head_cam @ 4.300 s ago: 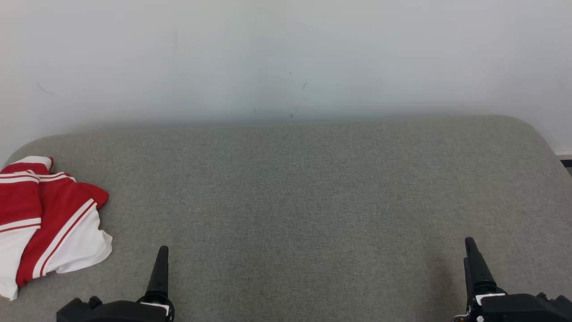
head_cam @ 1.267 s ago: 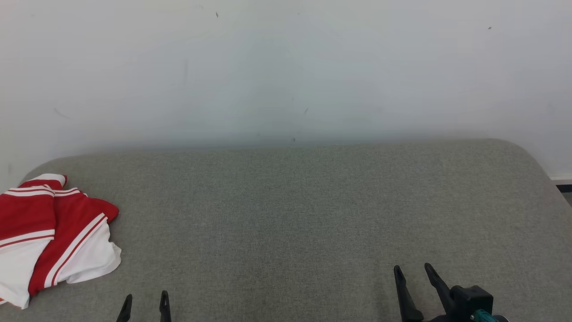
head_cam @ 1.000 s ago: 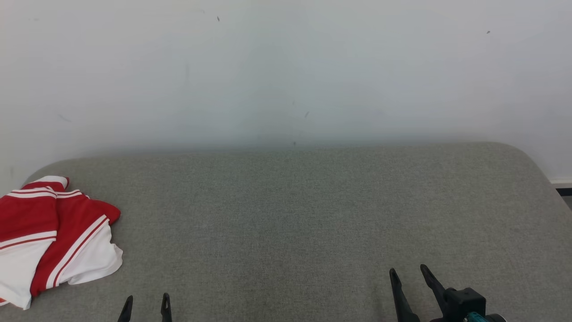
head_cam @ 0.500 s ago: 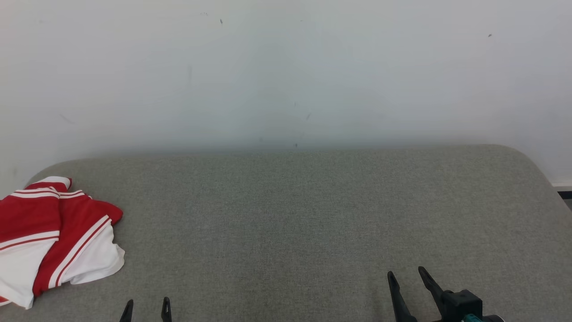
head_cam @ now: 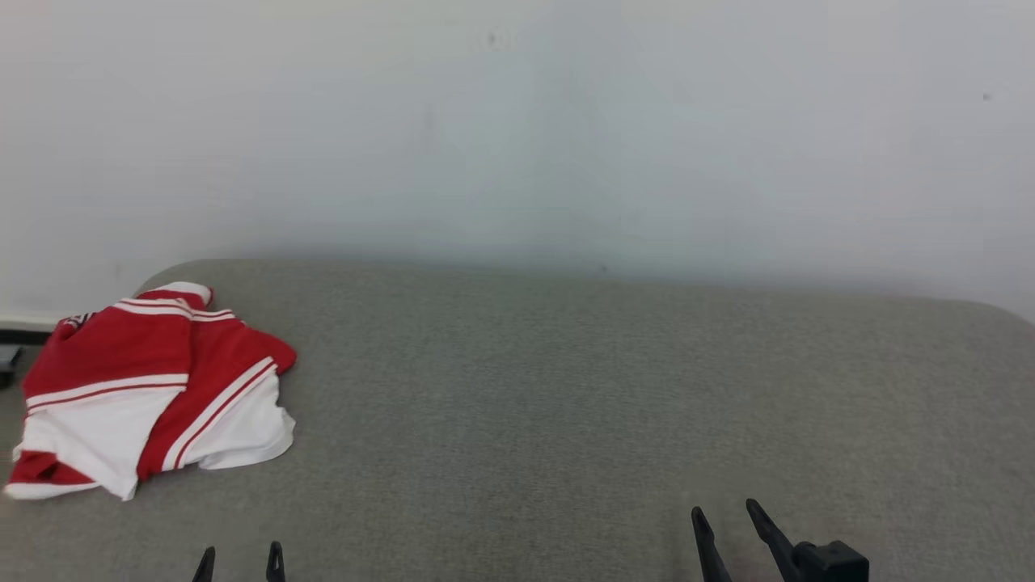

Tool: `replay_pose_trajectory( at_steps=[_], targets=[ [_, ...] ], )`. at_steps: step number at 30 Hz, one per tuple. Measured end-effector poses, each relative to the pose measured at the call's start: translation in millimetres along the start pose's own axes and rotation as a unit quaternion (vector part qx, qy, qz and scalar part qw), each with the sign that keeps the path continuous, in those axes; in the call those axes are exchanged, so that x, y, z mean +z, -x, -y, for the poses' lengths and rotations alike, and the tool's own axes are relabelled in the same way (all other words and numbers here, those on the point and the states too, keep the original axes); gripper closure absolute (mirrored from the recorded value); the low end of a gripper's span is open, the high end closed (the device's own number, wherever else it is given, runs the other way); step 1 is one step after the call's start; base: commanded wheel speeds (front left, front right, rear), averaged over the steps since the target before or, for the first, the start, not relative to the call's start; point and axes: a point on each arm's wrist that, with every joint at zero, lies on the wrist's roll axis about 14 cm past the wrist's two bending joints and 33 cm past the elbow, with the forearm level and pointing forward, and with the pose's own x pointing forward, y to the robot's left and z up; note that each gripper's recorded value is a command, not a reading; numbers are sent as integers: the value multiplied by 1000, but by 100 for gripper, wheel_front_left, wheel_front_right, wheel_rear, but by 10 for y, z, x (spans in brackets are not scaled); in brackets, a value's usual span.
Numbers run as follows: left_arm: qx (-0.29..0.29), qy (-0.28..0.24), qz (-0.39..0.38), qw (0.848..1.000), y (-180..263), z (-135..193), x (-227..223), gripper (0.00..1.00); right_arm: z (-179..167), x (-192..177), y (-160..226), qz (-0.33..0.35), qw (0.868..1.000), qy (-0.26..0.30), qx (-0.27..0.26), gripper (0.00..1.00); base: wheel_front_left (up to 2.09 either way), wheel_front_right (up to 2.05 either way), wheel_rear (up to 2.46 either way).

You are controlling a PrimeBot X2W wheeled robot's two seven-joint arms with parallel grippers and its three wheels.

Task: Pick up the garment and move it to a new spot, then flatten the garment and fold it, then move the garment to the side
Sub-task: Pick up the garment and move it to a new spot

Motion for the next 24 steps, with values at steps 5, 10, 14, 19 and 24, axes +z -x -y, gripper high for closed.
replay_pose_trajectory(
  at_steps=[5, 10, 14, 19, 24],
  targets=[
    [54, -8, 2, 999, 225, -369, -4, 0, -321, -11, -136, -3, 999, -6, 51, 0, 0, 0, 0],
    [127, -13, 10, 992, 554, -800, 32, 0, -747, -7, -273, -7, 993, 0, 118, 0, 0, 0, 0],
    [194, -10, 22, 981, 834, -1106, 96, 0, -1190, 111, -453, 5, 983, 11, 185, 0, 0, 0, 0],
    [258, -6, 22, 966, 1151, -1347, 104, 0, -1613, 100, -579, -1, 969, 18, 248, 0, 0, 0, 0],
    [292, -8, 10, 956, 1327, -1432, 76, 0, -1824, -11, -656, -19, 960, 13, 280, 0, -1, -1, -1]
  ],
)
